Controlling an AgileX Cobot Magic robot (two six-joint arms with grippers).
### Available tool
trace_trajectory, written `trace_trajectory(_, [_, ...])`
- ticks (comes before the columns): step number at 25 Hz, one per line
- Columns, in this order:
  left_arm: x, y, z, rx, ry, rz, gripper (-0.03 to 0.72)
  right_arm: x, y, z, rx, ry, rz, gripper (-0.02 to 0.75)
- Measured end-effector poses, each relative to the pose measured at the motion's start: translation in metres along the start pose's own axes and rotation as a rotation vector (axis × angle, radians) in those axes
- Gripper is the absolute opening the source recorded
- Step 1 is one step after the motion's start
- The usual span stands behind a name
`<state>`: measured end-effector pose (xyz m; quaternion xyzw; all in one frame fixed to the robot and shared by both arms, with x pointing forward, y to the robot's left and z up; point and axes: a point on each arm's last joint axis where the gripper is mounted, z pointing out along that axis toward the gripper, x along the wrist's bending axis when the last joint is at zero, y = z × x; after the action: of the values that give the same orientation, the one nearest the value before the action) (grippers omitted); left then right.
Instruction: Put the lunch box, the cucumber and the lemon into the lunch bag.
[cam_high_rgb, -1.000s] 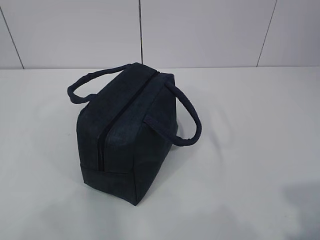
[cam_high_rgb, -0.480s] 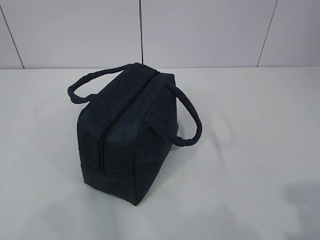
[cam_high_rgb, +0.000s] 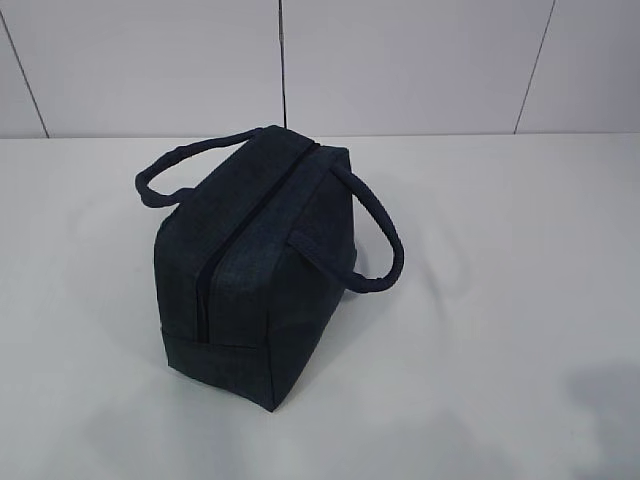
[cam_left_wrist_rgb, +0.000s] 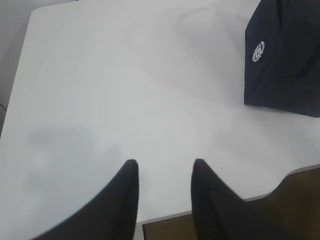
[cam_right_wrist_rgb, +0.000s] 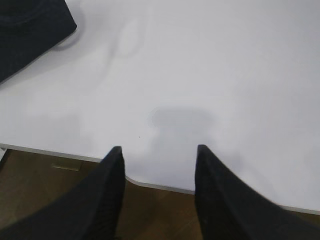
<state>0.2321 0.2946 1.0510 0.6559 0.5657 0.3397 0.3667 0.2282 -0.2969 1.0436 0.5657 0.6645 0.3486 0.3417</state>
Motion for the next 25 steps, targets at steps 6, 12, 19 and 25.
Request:
trace_trajectory(6, [0.0000, 0.0000, 0.0000, 0.000, 0.000, 0.000, 0.239, 0.0000, 0.0000, 0.0000, 0.000, 0.000, 0.000, 0.348])
trace_trajectory(12, [0.0000, 0.0000, 0.0000, 0.000, 0.000, 0.000, 0.239, 0.0000, 0.0000, 0.0000, 0.000, 0.000, 0.000, 0.347])
trace_trajectory(19, [0.0000, 0.0000, 0.0000, 0.000, 0.000, 0.000, 0.239, 0.0000, 0.0000, 0.0000, 0.000, 0.000, 0.000, 0.348])
trace_trajectory(25, [0.0000, 0.0000, 0.0000, 0.000, 0.000, 0.000, 0.239, 0.0000, 0.0000, 0.0000, 0.000, 0.000, 0.000, 0.347])
